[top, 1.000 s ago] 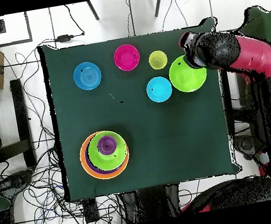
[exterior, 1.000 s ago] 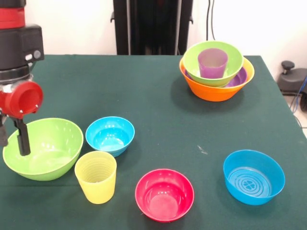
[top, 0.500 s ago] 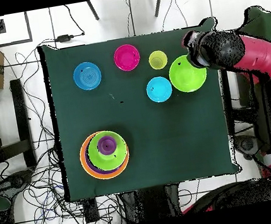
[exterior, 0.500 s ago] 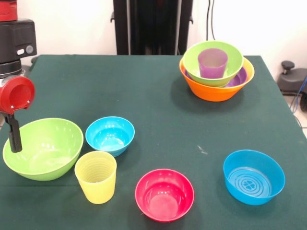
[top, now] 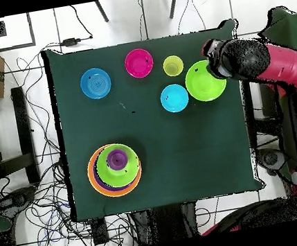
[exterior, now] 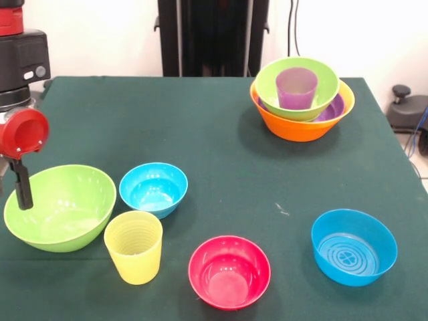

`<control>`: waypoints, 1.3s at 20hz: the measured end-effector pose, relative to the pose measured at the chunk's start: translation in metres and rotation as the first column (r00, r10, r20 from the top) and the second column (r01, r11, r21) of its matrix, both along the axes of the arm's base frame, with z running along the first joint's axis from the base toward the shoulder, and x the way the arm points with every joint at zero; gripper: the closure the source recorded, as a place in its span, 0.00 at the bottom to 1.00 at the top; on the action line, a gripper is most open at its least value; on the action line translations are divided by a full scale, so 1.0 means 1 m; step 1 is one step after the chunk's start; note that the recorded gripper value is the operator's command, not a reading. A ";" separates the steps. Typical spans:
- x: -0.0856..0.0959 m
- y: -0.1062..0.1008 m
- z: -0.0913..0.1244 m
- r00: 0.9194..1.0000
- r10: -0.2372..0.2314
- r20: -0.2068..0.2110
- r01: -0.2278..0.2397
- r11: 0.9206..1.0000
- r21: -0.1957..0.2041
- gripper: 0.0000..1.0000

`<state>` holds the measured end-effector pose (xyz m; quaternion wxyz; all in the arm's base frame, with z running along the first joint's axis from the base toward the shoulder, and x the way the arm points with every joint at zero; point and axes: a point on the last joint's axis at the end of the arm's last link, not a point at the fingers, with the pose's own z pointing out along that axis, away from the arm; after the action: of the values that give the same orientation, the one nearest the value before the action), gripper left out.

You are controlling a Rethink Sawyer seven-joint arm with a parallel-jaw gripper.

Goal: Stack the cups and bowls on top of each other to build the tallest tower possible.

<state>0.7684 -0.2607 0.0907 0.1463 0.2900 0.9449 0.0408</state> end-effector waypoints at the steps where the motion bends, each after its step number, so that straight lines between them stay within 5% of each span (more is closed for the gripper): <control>1: -0.001 0.001 -0.001 1.000 0.001 -0.003 -0.001 1.000 0.001 0.00; 26: -0.023 0.027 -0.025 0.998 0.041 -0.041 -0.040 0.999 0.021 0.00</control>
<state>0.7451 -0.2339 0.0655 0.1229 0.2729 0.9530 0.0473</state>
